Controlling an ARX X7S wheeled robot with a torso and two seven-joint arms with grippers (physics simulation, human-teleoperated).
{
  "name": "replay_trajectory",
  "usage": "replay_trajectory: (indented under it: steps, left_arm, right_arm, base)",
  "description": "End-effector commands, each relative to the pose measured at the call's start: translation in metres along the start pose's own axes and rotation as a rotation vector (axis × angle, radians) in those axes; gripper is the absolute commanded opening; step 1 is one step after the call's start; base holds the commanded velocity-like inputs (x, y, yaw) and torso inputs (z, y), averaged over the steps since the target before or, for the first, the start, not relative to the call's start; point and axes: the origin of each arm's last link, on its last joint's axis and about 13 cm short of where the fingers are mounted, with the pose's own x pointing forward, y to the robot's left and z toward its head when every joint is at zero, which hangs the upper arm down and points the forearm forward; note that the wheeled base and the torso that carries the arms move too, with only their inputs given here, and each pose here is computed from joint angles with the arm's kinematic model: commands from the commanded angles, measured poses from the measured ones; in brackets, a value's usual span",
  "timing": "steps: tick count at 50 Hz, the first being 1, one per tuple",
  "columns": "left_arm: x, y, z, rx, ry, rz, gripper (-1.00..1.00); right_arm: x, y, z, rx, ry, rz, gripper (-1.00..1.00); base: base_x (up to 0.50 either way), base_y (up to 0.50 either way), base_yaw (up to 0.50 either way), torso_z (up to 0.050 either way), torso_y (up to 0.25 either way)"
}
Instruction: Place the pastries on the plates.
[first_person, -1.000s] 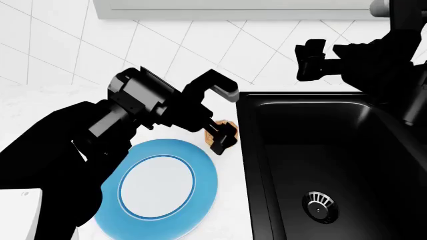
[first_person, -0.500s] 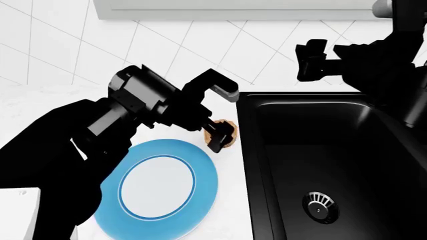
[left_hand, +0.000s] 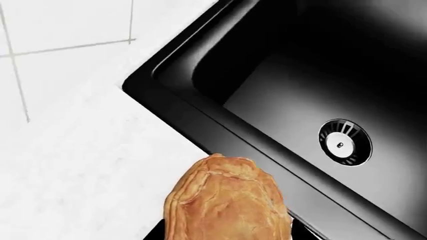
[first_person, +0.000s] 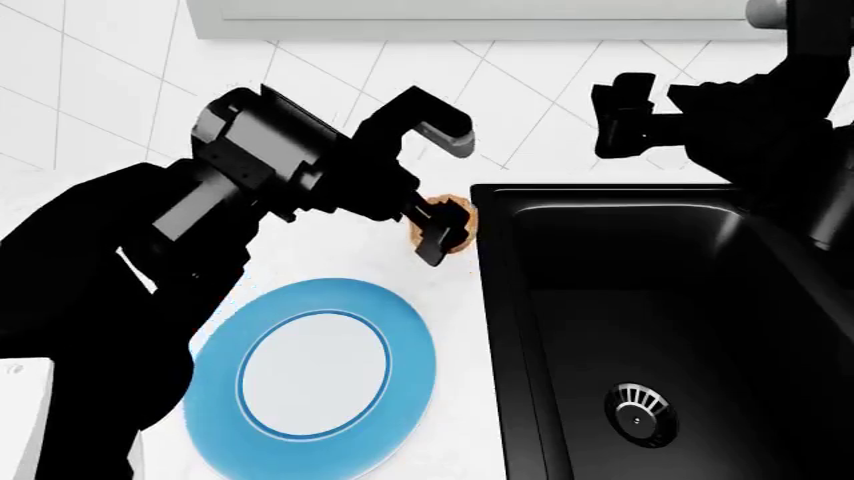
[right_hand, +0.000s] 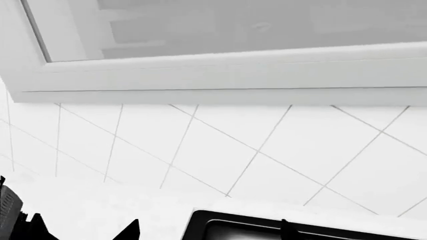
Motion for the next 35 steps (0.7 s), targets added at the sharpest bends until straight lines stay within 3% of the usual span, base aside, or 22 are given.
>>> replay_trajectory:
  steps: [1, 8, 15, 23, 35]
  left_arm:
    - [-0.023, 0.008, 0.018, 0.01, -0.077, 0.027, -1.0]
    - [-0.038, 0.015, 0.018, 0.04, -0.087, 0.061, -1.0]
    - [-0.059, 0.009, -0.003, 0.008, -0.086, 0.078, -1.0]
    - [-0.08, 0.0, -0.029, 0.053, -0.031, 0.103, -1.0]
    - [-0.093, -0.008, -0.052, 0.047, 0.002, 0.103, -1.0]
  right_arm:
    - [0.002, 0.0, 0.001, -0.001, 0.007, 0.006, 1.0]
    - [0.003, 0.002, 0.002, -0.004, 0.006, 0.013, 1.0]
    - [0.002, 0.004, 0.003, -0.008, 0.007, 0.017, 1.0]
    - [0.0, 0.004, 0.009, -0.016, 0.0, 0.018, 1.0]
    - [0.003, 0.005, 0.004, -0.011, 0.004, 0.019, 1.0]
  base:
    - [0.0, 0.0, 0.0, 0.0, 0.0]
    - [0.0, 0.0, 0.0, 0.0, 0.0]
    - [0.0, 0.0, 0.0, 0.0, 0.0]
    - [0.0, 0.0, 0.0, 0.0, 0.0]
    - [0.0, 0.0, 0.0, 0.0, 0.001]
